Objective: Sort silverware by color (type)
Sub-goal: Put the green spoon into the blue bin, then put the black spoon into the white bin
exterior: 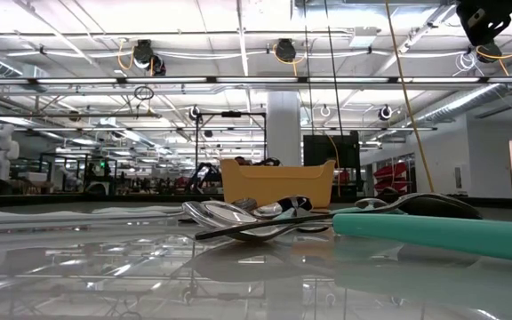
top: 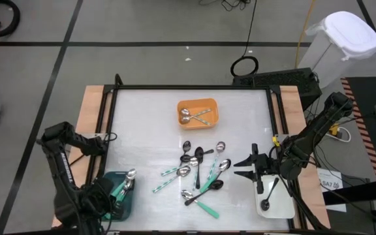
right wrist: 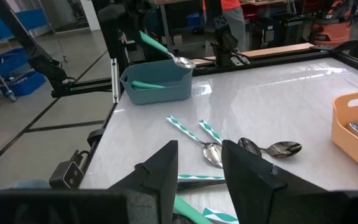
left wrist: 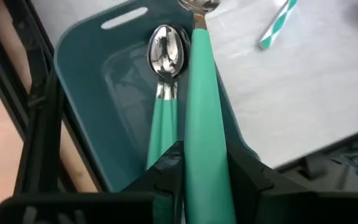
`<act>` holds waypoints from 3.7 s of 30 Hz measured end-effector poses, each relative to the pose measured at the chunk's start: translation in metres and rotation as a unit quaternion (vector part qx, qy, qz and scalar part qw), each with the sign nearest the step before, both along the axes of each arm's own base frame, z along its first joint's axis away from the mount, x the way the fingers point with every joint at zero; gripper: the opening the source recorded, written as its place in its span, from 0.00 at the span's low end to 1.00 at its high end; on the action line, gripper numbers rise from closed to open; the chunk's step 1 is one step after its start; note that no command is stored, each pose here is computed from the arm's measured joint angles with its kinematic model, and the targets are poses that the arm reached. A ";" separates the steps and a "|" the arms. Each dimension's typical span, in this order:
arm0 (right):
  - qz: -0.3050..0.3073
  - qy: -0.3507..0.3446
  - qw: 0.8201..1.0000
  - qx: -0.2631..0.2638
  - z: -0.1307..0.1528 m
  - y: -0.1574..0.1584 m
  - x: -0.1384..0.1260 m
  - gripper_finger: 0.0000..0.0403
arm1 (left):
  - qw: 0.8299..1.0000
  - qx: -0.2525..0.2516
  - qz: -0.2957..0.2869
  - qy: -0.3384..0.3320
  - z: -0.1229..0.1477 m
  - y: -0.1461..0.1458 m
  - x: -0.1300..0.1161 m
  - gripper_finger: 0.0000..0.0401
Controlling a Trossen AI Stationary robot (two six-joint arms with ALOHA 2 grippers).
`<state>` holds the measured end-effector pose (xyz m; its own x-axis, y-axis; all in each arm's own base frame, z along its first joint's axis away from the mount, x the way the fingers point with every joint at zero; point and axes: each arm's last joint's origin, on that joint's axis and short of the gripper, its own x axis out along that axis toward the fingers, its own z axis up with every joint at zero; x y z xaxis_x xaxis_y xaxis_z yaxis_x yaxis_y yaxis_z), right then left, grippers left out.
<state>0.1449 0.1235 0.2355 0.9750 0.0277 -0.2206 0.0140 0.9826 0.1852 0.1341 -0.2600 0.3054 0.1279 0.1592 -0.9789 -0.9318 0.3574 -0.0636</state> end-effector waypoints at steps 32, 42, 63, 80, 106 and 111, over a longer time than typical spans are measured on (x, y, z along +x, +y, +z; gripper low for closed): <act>0.000 0.000 1.000 0.000 0.000 0.000 0.000 0.30 | 0.996 0.009 0.006 0.089 -0.036 -0.034 0.005 0.20; 0.001 -0.001 1.000 0.000 0.000 0.000 0.000 0.30 | 0.995 0.021 -0.020 0.097 -0.050 -0.041 0.009 0.24; 0.001 0.000 1.000 -0.001 0.000 0.000 0.000 0.30 | 0.991 0.014 -0.092 0.095 -0.042 -0.032 0.035 0.31; 0.012 -0.011 0.999 -0.044 0.004 -0.002 -0.002 0.30 | 0.905 0.145 -0.399 -0.001 0.023 0.023 0.121 0.31; -0.075 -0.079 0.982 -0.152 0.035 -0.030 -0.023 0.30 | 0.762 0.230 -0.585 0.158 0.019 0.142 0.197 0.31; -0.077 -0.081 0.986 -0.124 0.035 -0.030 -0.023 0.30 | 0.747 0.210 -0.620 0.114 0.010 0.152 0.211 0.28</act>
<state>0.1224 0.0940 0.2707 0.9865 -0.1581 -0.0433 0.1560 0.9866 -0.0478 0.3453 -0.1078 0.3152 0.2691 0.3566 -0.8947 0.1633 0.8986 0.4073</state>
